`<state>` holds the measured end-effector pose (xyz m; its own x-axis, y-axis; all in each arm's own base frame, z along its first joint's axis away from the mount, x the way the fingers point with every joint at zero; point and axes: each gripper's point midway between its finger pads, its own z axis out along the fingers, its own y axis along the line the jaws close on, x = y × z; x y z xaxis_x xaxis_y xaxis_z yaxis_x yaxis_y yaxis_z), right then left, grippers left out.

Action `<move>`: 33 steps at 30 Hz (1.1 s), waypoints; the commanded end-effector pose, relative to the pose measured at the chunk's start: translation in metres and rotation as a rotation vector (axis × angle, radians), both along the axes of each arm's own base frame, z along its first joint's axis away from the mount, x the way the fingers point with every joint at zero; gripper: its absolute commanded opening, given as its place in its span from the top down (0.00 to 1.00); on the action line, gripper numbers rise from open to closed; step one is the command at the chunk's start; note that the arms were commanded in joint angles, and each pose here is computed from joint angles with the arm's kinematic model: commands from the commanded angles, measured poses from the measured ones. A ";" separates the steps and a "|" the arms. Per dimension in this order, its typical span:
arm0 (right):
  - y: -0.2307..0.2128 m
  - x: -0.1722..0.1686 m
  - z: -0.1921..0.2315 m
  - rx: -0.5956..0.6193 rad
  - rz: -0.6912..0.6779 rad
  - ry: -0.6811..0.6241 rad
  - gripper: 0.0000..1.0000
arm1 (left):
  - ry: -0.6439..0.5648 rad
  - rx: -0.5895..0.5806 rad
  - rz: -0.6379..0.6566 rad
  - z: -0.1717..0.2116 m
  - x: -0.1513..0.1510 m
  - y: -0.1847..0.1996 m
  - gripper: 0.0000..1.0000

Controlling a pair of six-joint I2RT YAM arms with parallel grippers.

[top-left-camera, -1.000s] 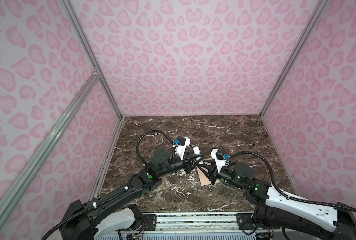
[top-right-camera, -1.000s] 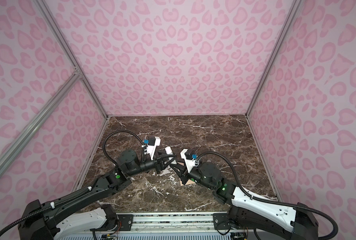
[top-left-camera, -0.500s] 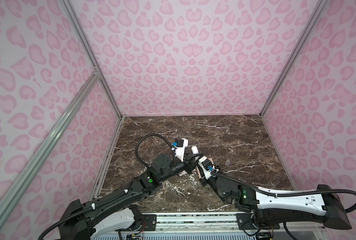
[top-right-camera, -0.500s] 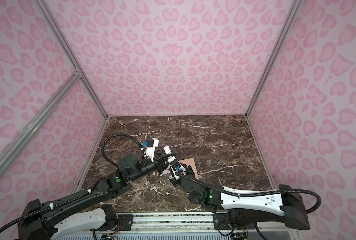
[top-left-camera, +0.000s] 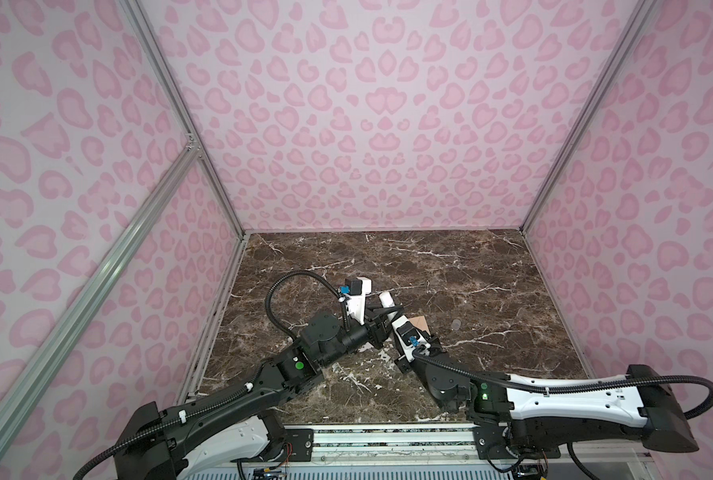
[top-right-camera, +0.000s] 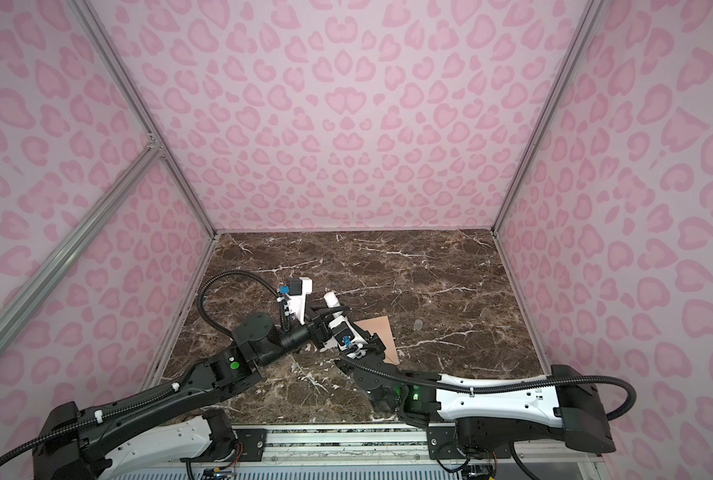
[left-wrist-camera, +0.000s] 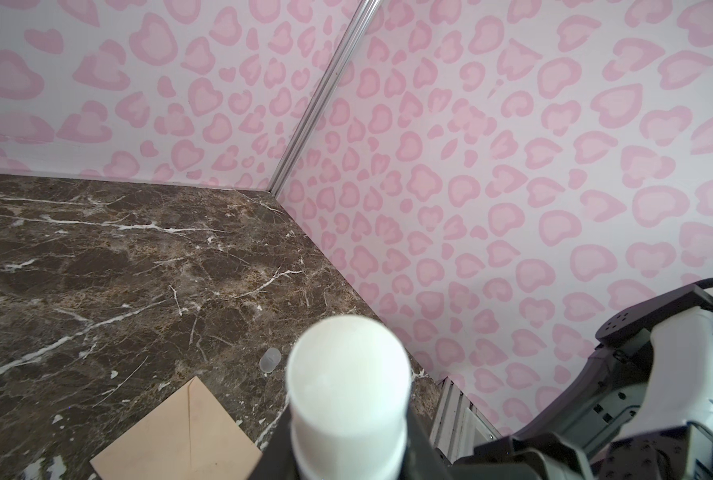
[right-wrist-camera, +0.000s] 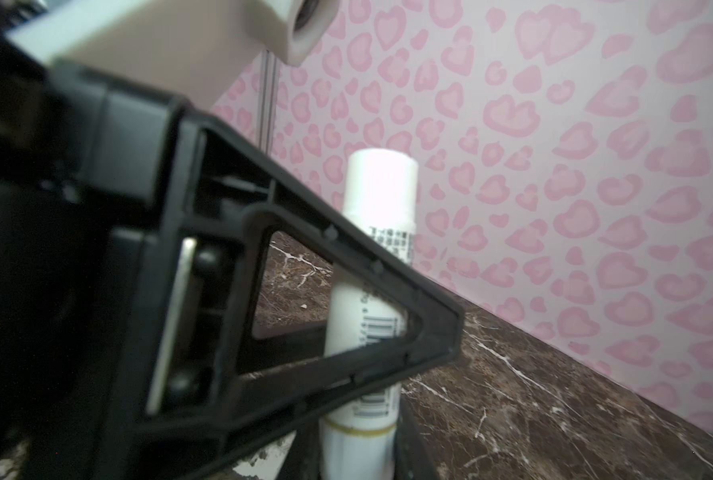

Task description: Place the letter into the envelope and seal it

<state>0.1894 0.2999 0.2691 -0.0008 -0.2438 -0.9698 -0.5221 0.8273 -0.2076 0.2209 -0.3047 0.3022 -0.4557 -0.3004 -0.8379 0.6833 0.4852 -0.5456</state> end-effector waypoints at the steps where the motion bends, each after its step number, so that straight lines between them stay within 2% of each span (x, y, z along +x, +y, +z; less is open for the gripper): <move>1: 0.001 -0.010 0.001 0.072 0.142 0.056 0.68 | 0.005 0.208 0.330 -0.035 0.043 0.050 0.96; 5: -0.009 -0.014 -0.011 0.115 0.272 0.141 0.62 | -0.016 0.190 0.282 -0.024 0.041 0.048 0.96; 9: -0.018 -0.019 -0.013 0.219 0.398 0.211 0.60 | -0.055 0.142 0.172 -0.010 0.033 0.040 0.96; 14: -0.026 -0.021 -0.006 0.373 0.520 0.269 0.58 | -0.130 0.037 -0.086 0.010 0.005 0.019 0.96; 16: -0.023 -0.024 -0.003 0.403 0.570 0.280 0.57 | -0.151 0.016 -0.202 0.016 -0.010 0.009 0.96; 19: -0.014 -0.032 0.003 0.423 0.651 0.286 0.55 | -0.166 -0.012 -0.312 0.020 -0.024 -0.002 0.96; 22: -0.006 -0.036 0.009 0.443 0.704 0.294 0.54 | -0.177 -0.048 -0.368 0.024 -0.031 -0.006 0.96; 33: -0.006 -0.030 0.021 0.482 0.732 0.281 0.55 | -0.150 -0.080 -0.461 0.025 -0.039 -0.016 0.96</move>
